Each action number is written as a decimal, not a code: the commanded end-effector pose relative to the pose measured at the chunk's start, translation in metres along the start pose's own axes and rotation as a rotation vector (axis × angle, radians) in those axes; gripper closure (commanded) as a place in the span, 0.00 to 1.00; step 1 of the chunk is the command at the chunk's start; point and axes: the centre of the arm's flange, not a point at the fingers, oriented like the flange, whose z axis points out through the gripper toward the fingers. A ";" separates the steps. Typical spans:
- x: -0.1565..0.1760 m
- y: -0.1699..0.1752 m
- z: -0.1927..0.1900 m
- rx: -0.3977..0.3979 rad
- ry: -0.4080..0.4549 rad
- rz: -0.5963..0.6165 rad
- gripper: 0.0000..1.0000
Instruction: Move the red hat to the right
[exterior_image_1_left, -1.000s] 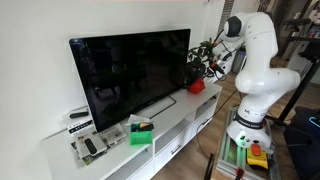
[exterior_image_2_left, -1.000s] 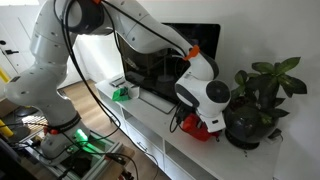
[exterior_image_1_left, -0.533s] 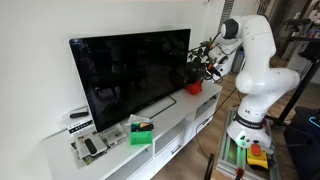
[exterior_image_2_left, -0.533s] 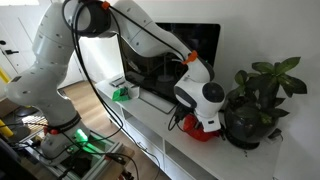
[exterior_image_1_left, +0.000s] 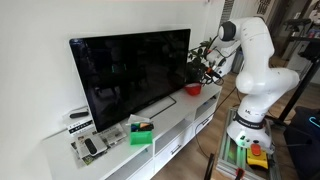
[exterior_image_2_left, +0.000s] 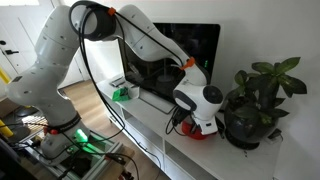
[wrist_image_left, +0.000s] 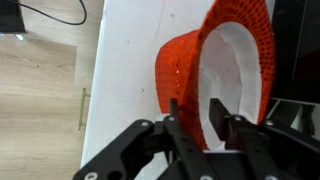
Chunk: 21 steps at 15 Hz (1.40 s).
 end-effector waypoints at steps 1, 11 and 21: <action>-0.003 0.000 -0.026 -0.064 -0.053 -0.060 0.33; -0.058 -0.051 -0.112 -0.160 -0.090 -0.465 0.00; -0.259 -0.114 -0.122 -0.316 -0.160 -0.994 0.00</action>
